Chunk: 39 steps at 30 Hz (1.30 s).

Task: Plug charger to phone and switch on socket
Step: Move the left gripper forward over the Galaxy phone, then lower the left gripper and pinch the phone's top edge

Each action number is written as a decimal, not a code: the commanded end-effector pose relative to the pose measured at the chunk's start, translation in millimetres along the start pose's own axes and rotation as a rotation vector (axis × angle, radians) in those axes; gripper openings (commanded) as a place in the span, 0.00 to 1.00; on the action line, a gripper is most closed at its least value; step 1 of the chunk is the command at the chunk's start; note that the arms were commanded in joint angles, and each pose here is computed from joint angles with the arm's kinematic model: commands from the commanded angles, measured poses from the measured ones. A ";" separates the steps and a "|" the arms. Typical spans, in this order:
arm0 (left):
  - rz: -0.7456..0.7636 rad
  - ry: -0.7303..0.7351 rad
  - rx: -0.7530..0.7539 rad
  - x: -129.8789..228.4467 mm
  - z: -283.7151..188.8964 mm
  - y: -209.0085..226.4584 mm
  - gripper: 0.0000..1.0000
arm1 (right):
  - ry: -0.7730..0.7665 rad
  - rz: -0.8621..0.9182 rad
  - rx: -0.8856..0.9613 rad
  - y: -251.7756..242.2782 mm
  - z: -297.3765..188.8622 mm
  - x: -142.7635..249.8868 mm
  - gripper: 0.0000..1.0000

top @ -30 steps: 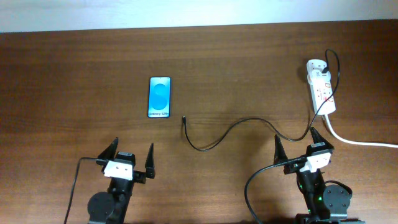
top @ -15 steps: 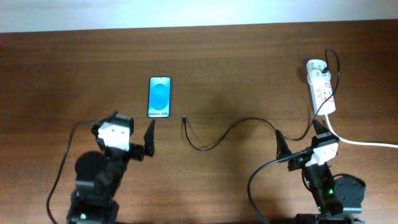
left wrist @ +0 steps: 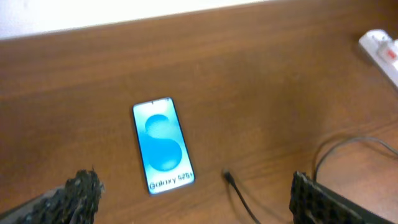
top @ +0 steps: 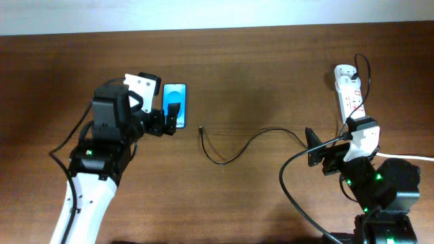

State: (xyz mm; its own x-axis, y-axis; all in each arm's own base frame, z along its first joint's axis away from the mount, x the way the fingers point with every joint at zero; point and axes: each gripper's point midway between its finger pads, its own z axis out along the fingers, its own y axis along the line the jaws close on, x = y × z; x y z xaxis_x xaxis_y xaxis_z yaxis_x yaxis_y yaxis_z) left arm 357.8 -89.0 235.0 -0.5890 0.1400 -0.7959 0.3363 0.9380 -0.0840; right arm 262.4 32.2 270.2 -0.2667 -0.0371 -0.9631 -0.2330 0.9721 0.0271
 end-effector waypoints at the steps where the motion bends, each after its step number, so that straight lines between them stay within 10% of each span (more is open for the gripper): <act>1: 0.047 0.029 0.012 -18.9 -0.6 1.0 0.99 | 0.028 0.003 -0.016 2.0 2.0 -13.9 0.99; 16: -0.040 0.243 0.051 -8.1 -0.5 -4.1 0.99 | 0.482 0.170 -0.148 4.7 52.9 -2.8 0.98; 39: -0.302 0.263 0.011 -18.6 37.7 6.0 1.00 | 0.507 0.179 -0.148 2.9 59.8 4.0 0.99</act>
State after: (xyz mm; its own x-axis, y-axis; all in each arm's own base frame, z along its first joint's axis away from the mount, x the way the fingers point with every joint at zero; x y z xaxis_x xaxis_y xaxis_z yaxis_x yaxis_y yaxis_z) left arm 384.3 -97.3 207.5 -0.8540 -0.0462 -0.5182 0.1227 0.9501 -0.2869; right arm 314.5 44.0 241.7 -0.7388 -0.0065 -0.6739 -0.2376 0.9383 0.2514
